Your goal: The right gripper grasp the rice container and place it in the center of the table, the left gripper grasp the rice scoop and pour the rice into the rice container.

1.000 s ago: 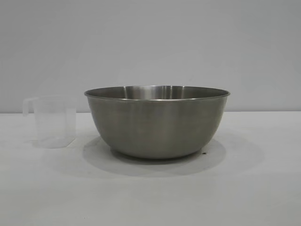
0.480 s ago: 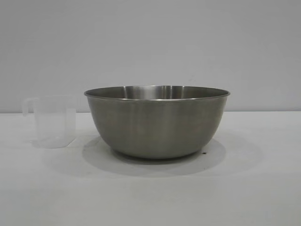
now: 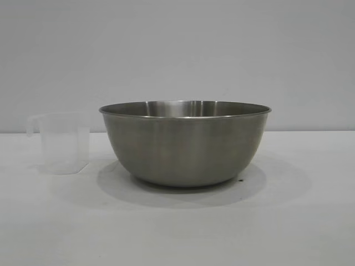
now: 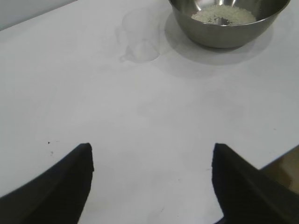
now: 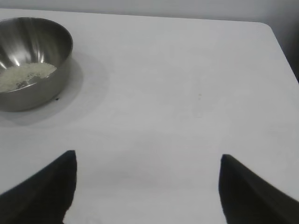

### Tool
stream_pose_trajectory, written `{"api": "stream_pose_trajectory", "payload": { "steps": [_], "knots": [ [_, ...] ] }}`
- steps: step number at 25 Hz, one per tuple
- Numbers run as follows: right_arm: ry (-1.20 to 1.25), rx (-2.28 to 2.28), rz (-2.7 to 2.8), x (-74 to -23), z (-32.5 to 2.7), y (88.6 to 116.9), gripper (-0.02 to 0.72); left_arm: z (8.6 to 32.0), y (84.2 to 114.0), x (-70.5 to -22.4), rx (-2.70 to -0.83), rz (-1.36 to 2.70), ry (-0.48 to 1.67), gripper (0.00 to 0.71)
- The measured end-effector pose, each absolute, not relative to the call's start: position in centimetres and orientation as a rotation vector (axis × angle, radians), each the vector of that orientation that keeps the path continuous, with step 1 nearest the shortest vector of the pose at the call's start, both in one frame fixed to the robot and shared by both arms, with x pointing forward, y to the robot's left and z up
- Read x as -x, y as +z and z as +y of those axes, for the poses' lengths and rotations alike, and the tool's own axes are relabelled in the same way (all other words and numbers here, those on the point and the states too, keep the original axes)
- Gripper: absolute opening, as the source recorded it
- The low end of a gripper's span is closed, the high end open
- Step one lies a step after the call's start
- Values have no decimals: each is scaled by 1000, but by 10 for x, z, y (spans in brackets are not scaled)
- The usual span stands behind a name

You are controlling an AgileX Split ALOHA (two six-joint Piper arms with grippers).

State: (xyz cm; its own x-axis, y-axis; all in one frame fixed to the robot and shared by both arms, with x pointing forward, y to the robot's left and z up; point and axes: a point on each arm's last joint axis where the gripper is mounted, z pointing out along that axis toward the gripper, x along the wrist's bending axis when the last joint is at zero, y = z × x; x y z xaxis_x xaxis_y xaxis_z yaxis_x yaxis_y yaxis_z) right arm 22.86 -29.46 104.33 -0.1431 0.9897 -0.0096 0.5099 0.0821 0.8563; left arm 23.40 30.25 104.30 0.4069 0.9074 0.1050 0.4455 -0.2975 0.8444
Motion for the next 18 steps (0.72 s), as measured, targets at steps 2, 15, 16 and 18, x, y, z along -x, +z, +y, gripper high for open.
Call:
{"api": "stream_pose_trajectory", "payload": {
  "steps": [2, 15, 16, 18],
  "knots": [
    [968, -1490, 1730, -229, -295, 1043, 589, 302, 1043, -234, -1895, 1178, 783, 461],
    [968, -1490, 1730, -229, -295, 1043, 589, 300, 1043, -233, -1686, 1559, 982, 461],
    [968, -1490, 1730, -229, -295, 1043, 589, 300, 1043, -232, -1680, 1558, 988, 461],
    [967, -1490, 1731, -229, -295, 1043, 589, 300, 1043, -231, -1673, 1558, 995, 461]
  ]
}}
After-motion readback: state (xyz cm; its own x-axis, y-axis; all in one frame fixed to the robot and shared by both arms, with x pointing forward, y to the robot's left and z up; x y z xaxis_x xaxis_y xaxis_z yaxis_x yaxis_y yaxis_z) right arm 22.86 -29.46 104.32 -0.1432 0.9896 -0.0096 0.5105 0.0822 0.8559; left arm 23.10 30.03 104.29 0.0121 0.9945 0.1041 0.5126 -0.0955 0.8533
